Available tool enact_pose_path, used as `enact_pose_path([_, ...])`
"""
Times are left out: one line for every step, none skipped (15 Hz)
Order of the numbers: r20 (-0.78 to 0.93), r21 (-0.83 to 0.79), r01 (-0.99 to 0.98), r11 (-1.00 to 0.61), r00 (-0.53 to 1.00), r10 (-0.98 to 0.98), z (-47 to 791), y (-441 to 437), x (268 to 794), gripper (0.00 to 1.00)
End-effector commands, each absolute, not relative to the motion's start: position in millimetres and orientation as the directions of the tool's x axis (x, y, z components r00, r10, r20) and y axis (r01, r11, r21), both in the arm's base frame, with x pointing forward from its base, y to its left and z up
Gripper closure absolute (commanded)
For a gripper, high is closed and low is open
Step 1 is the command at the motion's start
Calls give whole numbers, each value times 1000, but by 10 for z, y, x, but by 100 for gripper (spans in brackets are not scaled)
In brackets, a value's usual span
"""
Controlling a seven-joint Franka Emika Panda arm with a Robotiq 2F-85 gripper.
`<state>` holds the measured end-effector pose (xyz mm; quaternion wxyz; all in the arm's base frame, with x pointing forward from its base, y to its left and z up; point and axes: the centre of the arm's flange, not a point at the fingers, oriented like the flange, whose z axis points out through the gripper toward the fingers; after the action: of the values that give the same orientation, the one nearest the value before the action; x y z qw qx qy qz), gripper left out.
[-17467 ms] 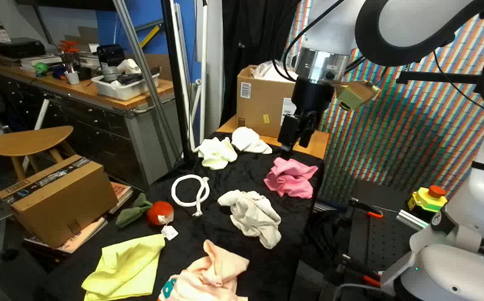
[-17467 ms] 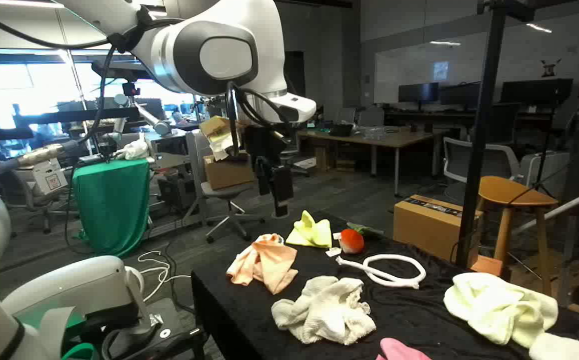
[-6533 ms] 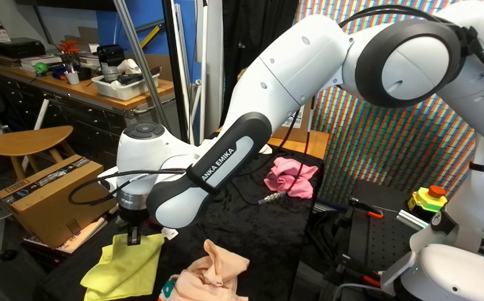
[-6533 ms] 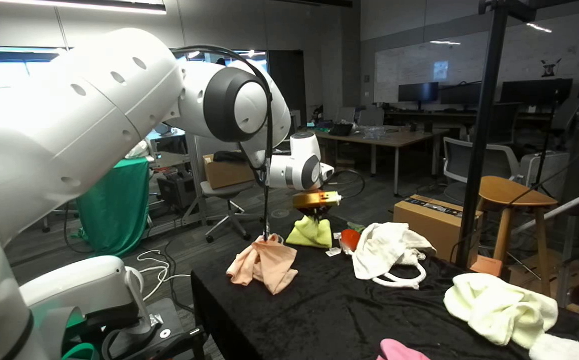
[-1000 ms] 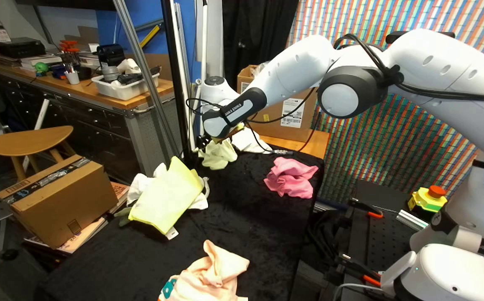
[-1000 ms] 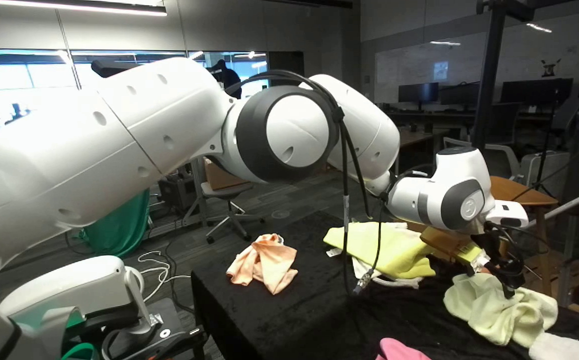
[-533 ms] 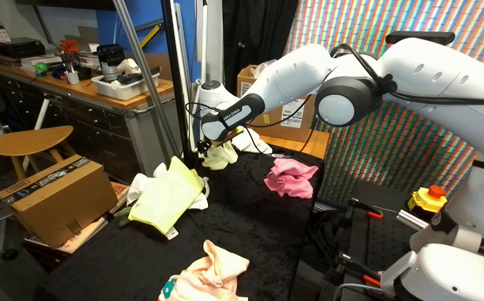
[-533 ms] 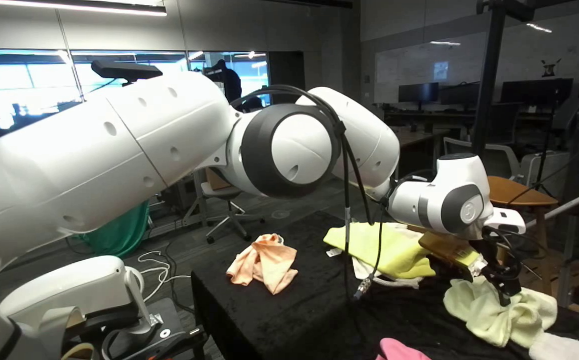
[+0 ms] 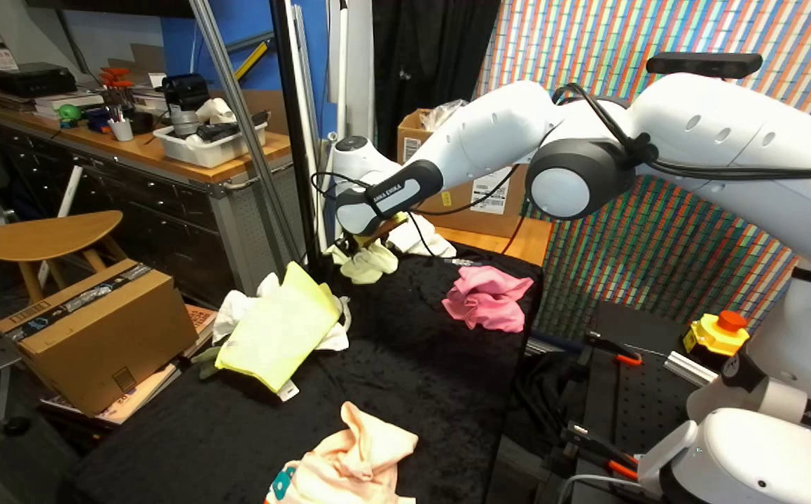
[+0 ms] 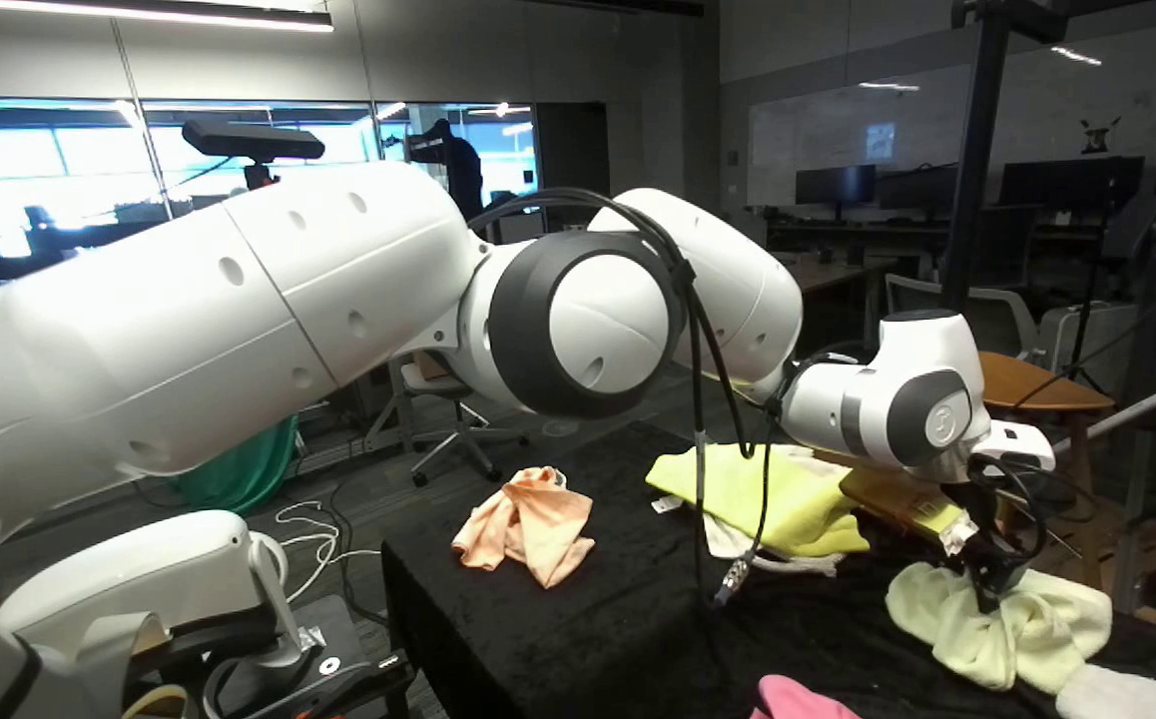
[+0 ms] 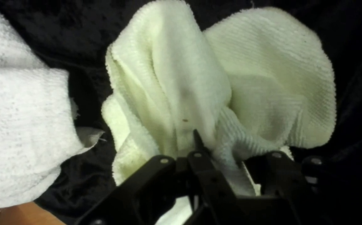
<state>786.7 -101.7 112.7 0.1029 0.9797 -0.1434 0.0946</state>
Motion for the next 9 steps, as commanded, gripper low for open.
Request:
enact_pose_path([204, 170, -280, -945, 948, -244, 1172, -991, 8005, 91])
enact_pose_path([203, 167, -280, -945, 948, -245, 1183, -962, 7943, 94])
enact_pose_path([203, 160, -278, -947, 948, -245, 1221, -932, 7879, 94])
enact_pose_path([202, 155, -278, -948, 948, -245, 1257, -905, 7818, 96])
enact_pose_path([202, 154, -280, -948, 948, -247, 1291, -882, 7763, 91])
enact_pose_path([201, 158, -285, -945, 947, -252, 1334, -850, 7673, 91])
enact_pose_path([196, 152, -285, -946, 947, -254, 1367, -820, 7596, 89])
enact_pose_path([196, 156, -293, -943, 945, -261, 1391, -792, 7519, 90])
enact_pose_path([187, 153, -290, -945, 947, -260, 1414, -762, 7447, 89])
